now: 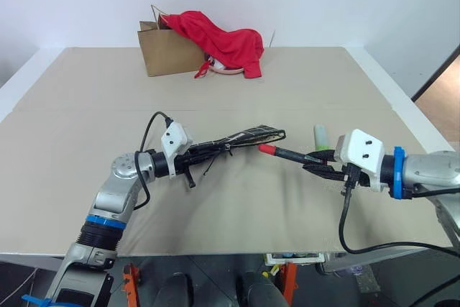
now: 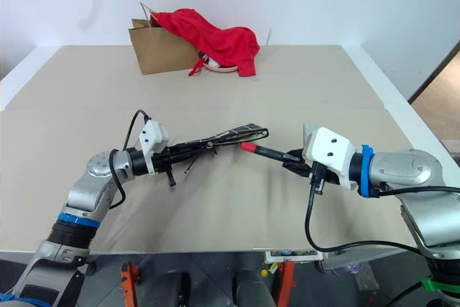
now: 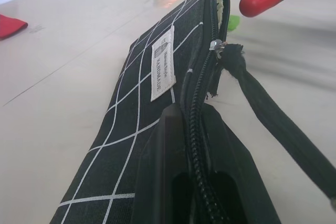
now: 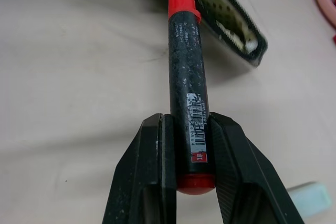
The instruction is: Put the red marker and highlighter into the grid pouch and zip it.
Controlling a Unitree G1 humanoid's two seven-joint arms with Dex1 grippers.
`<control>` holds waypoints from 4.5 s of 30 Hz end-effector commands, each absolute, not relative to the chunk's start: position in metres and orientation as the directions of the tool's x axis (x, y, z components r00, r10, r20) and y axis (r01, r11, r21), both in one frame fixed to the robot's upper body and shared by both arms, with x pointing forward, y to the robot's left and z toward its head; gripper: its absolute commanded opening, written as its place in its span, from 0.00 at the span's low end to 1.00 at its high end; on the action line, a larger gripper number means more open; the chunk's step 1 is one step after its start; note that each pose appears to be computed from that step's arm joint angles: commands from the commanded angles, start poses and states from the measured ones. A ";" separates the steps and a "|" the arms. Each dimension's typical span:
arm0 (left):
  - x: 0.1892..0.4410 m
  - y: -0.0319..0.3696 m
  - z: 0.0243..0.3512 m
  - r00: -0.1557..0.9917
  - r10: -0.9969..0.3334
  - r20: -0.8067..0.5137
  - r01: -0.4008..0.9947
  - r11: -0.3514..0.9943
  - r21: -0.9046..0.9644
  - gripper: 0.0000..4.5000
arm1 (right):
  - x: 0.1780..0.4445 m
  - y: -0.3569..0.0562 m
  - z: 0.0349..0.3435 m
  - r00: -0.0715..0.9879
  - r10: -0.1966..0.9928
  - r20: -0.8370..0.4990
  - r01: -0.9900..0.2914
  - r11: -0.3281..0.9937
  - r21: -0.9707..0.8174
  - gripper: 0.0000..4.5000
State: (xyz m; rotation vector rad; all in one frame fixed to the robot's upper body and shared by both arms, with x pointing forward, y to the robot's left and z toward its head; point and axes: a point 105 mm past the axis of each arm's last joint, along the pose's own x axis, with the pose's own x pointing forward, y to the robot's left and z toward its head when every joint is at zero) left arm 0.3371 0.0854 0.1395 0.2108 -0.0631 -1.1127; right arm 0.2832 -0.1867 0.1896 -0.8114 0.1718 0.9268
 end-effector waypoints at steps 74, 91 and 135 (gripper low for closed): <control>0.328 0.079 0.140 0.443 -0.896 -0.021 0.878 0.430 0.209 0.00 | 0.365 -0.261 0.098 0.895 0.021 -0.445 -0.063 0.995 -0.079 0.65; 0.326 0.077 0.138 0.431 -0.902 -0.026 0.886 0.418 0.202 0.00 | 0.302 -0.213 0.225 0.734 0.629 -0.256 -0.658 0.567 -0.496 0.25; 0.328 0.078 0.141 0.431 -0.902 -0.023 0.883 0.417 0.217 0.00 | 0.296 -0.196 0.193 0.529 0.680 -0.508 -0.835 0.310 -0.454 0.25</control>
